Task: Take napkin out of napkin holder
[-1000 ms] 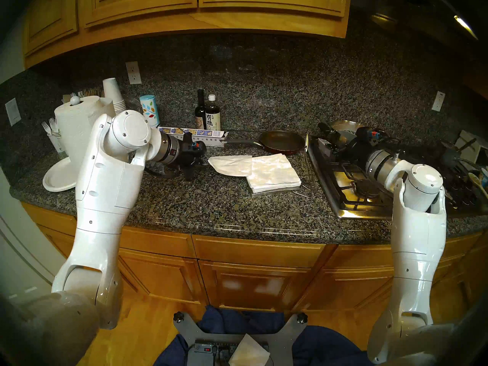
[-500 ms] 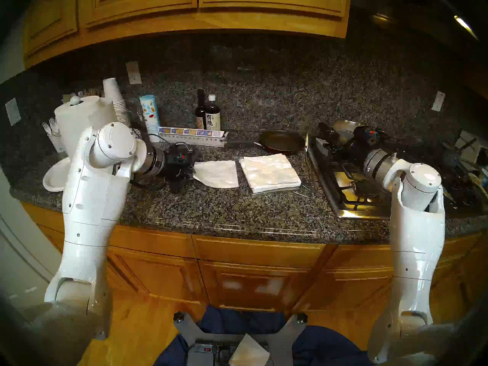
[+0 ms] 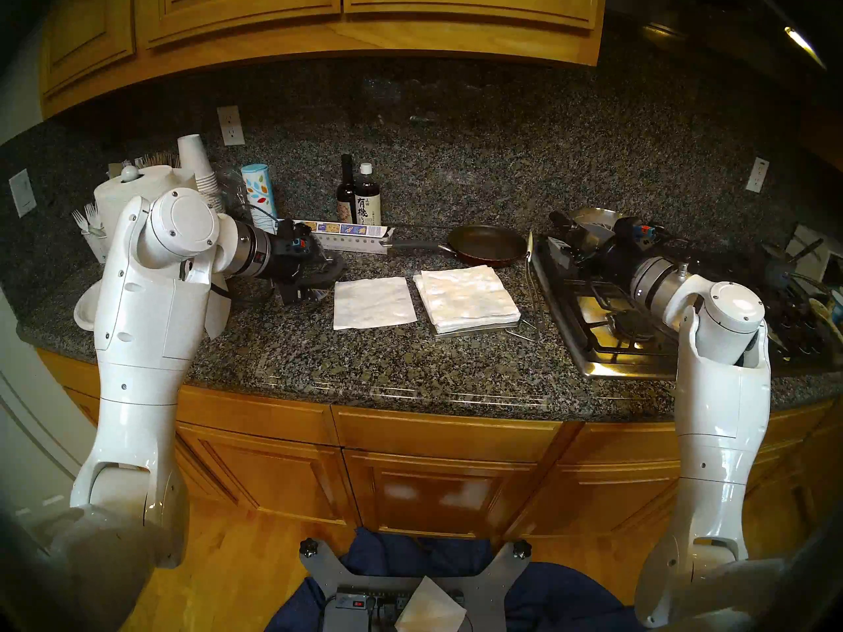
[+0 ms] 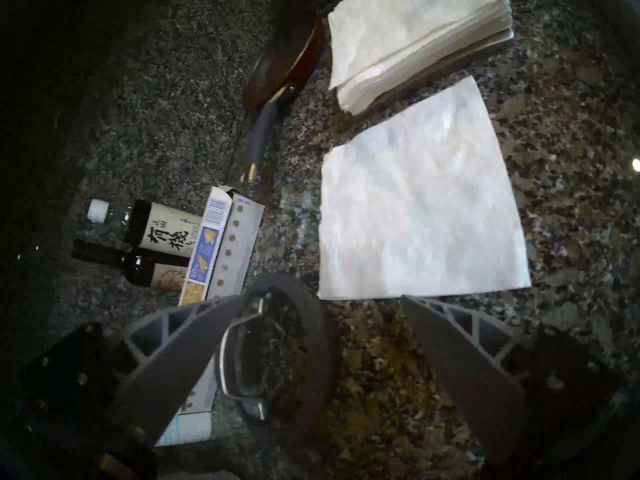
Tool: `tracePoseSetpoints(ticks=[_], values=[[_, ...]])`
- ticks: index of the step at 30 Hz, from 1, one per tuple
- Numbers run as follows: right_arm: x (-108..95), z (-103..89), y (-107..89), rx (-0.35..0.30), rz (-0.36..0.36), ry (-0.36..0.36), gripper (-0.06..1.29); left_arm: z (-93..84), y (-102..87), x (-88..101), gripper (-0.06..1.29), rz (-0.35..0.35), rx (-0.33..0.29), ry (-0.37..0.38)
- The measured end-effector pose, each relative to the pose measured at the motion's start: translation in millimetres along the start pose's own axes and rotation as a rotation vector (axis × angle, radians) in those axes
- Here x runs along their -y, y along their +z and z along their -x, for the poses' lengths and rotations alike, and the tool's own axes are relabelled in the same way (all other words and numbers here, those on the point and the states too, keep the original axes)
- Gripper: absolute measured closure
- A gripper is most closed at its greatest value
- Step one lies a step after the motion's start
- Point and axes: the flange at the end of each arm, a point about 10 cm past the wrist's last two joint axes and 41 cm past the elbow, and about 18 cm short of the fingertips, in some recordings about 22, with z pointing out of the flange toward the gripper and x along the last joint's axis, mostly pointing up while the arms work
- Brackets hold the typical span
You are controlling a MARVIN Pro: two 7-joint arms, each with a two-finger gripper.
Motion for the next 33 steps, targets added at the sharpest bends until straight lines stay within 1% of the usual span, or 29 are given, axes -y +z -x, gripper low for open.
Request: tracePoseSetpoints(ticks=[4, 7, 8, 9, 12, 18, 23, 25, 33], values=[[0, -0.6, -0.5, -0.002, 0.0, -0.001, -0.01, -19.3, 8.1, 7.6, 0.0, -0.031, -0.051, 0.01], [1, -0.9, -0.7, -0.003, -0.002, -0.001, -0.01, -38.5, 19.8, 11.2, 0.0, -0.048, -0.097, 0.01], [1, -1.0, -0.8, -0.003, -0.002, -0.001, -0.01, -42.2, 22.3, 11.8, 0.0, -0.05, -0.106, 0.009], [1, -1.2, -0.9, -0.004, -0.002, -0.001, -0.01, -50.5, 28.1, 13.0, 0.0, -0.055, -0.127, 0.004], [2, -1.2, -1.2, -0.004, -0.003, -0.001, -0.01, -64.6, 38.6, 14.8, 0.0, -0.058, -0.161, -0.008], [4, -2.0, -2.9, -0.005, -0.008, -0.004, -0.01, -87.1, 61.2, 18.6, 0.0, -0.049, -0.218, -0.046], [8, -3.1, -4.8, -0.006, -0.023, -0.007, -0.01, -94.2, 71.9, 22.8, 0.0, -0.042, -0.238, -0.068], [10, -3.4, -5.5, -0.005, -0.031, -0.008, -0.01, -96.4, 73.4, 25.2, 0.0, -0.046, -0.245, -0.074], [20, -4.1, -6.0, 0.006, -0.066, 0.002, -0.01, -106.0, 68.5, 35.6, 0.0, -0.078, -0.276, -0.072]])
